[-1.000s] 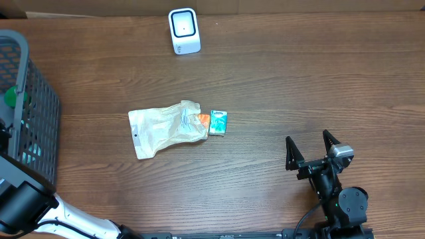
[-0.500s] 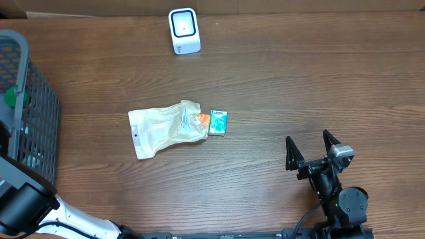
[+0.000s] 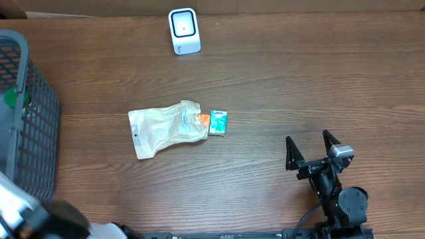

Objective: Scan the item barcode
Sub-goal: 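Lift the green wipes pack out and carry it toward the scanner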

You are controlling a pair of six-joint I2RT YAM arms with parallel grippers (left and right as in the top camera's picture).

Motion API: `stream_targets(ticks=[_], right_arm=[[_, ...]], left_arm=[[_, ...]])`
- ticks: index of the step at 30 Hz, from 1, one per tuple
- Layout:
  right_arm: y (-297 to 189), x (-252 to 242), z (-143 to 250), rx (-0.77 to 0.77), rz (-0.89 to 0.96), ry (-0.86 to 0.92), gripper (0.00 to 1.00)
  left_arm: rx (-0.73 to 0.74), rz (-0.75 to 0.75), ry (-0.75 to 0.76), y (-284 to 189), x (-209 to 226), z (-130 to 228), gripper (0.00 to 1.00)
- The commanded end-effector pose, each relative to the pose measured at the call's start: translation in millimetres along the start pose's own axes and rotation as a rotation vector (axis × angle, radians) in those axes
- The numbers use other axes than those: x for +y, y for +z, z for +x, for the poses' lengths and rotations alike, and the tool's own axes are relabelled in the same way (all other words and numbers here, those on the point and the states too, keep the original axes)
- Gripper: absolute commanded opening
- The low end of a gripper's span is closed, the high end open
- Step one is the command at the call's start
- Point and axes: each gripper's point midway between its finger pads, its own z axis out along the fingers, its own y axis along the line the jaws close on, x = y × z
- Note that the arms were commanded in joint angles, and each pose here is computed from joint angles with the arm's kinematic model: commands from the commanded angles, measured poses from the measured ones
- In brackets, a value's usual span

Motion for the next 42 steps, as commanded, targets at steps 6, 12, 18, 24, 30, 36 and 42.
stream_targets(ticks=[6,12,18,24,30,36,42], right_arm=[[0.0,-0.7,1.9,-0.003,-0.001,0.003,1.00],[0.0,-0.7,1.8,-0.004,-0.001,0.003,1.00],[0.0,-0.7,1.9,-0.003,-0.001,0.003,1.00],[0.0,-0.7,1.9,-0.003,-0.001,0.003,1.00],[0.0,-0.7,1.9,-0.003,-0.001,0.003,1.00],[0.0,-0.7,1.9,-0.003,-0.001,0.003,1.00],[0.0,-0.7,1.9,-0.003,-0.001,0.003,1.00]], left_arm=[[-0.199,0.579,0.233,-172.8,-163.5,24.9,0.04],[-0.068,0.714,0.514,-209.9,-235.7,110.6,0.05],[0.154,0.773,0.737,-198.1,-293.0,206.1,0.04],[0.311,0.777,0.809,-169.5,-346.1,279.7,0.04],[0.480,0.833,0.811,-152.6,-401.0,354.8,0.04],[0.615,0.841,0.819,-135.3,-433.3,426.1,0.04],[0.706,0.737,0.781,-109.3,-434.3,465.2,0.04]])
